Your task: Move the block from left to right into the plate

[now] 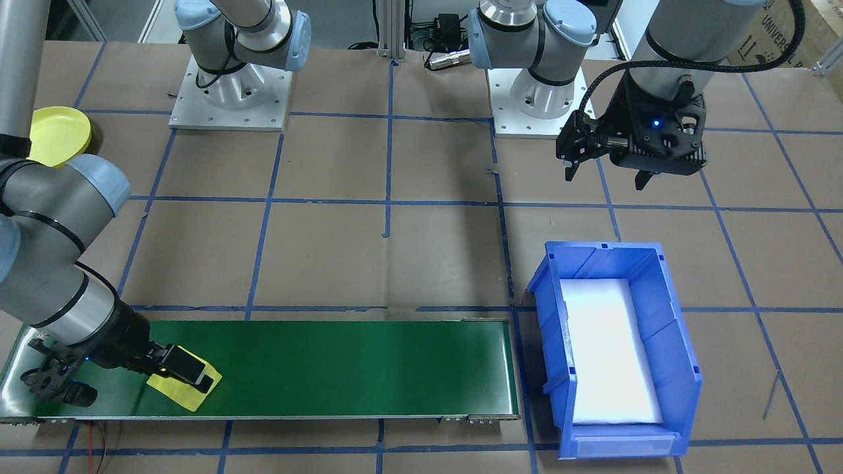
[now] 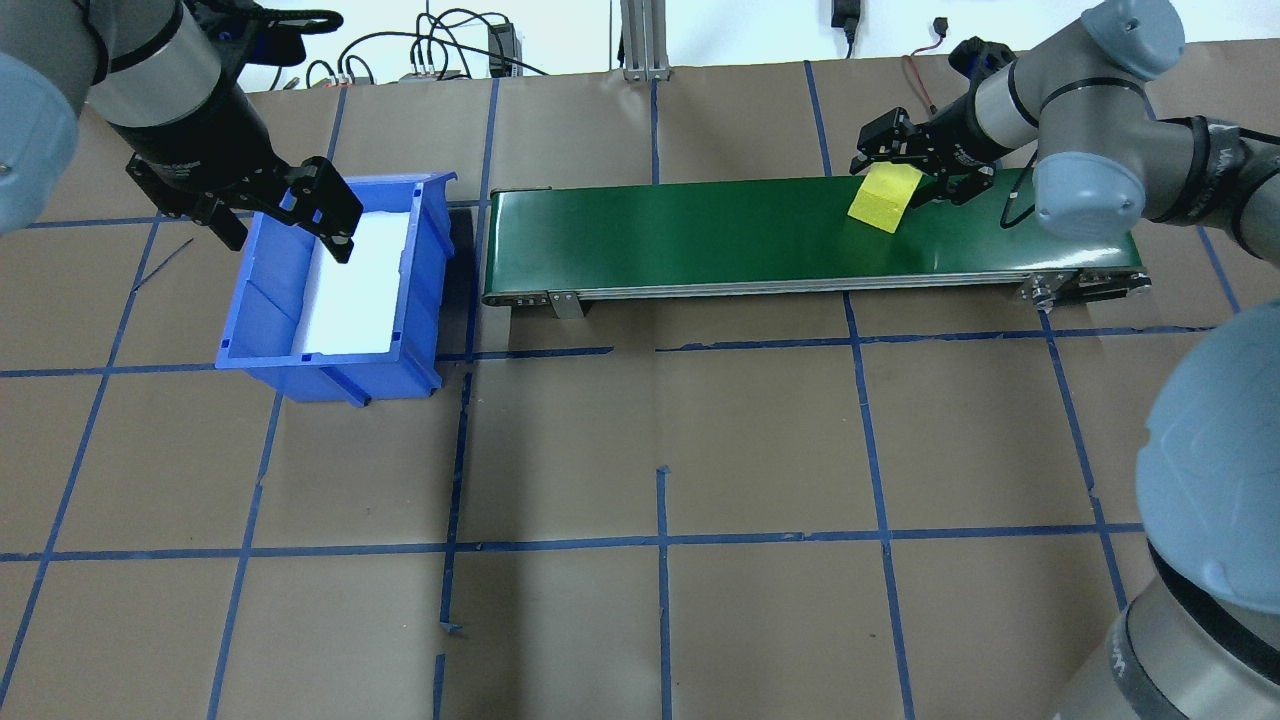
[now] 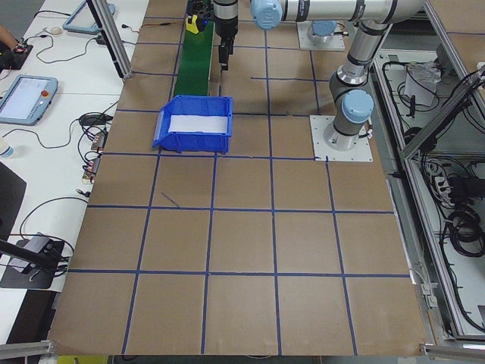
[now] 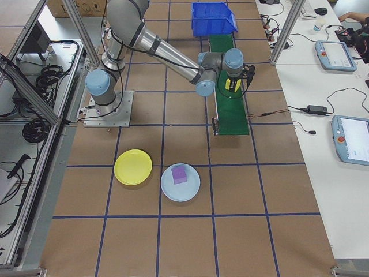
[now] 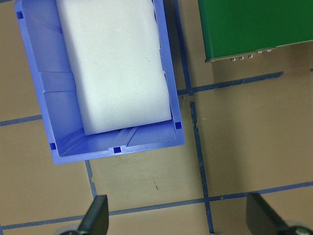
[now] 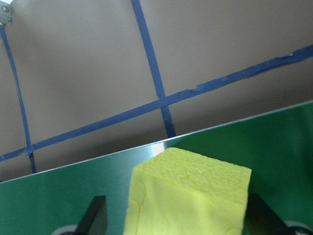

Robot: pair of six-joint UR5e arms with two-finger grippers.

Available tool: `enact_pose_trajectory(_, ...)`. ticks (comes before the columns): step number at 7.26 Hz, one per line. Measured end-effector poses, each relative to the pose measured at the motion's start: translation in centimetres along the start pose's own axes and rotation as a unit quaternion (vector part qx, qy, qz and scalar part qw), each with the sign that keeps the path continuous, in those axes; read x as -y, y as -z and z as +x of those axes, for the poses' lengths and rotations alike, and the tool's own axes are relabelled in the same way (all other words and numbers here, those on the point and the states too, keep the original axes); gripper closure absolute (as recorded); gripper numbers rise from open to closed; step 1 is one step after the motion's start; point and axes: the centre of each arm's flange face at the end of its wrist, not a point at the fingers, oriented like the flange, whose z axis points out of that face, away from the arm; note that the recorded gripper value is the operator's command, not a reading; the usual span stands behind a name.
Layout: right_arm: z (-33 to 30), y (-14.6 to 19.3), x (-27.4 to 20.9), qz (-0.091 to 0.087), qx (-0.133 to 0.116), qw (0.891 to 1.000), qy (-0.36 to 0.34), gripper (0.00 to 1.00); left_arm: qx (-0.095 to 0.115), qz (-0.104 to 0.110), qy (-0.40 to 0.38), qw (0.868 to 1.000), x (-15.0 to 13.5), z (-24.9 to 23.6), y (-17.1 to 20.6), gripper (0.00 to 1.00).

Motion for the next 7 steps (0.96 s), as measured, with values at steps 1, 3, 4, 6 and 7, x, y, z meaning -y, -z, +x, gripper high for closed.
enact_pose_trajectory(1,0.6,0.4,0.2,0.007,-0.029,0.999,0.015,0.77,-0.001,0.000,0.000,1.000,0.0,0.0,0.0,0.00)
enact_pose_trajectory(3,2.2,3.1,0.7,0.022,-0.076,0.995,0.061,0.82,-0.001,0.000,0.000,1.000,0.0,0.0,0.0,0.00)
enact_pose_trajectory(4,3.8,6.4,0.6,0.020,-0.106,0.990,0.088,0.83,-0.002,0.000,0.000,1.000,0.0,0.0,0.0,0.00)
enact_pose_trajectory(6,9.8,16.4,-1.9,-0.027,-0.147,0.983,0.107,0.81,-0.002,0.000,0.000,1.000,0.0,0.1,0.0,0.00)
enact_pose_trajectory(7,13.4,20.5,-4.4,-0.053,-0.174,0.978,0.102,0.81,-0.002,0.000,-0.001,1.000,0.0,0.1,-0.1,0.00)
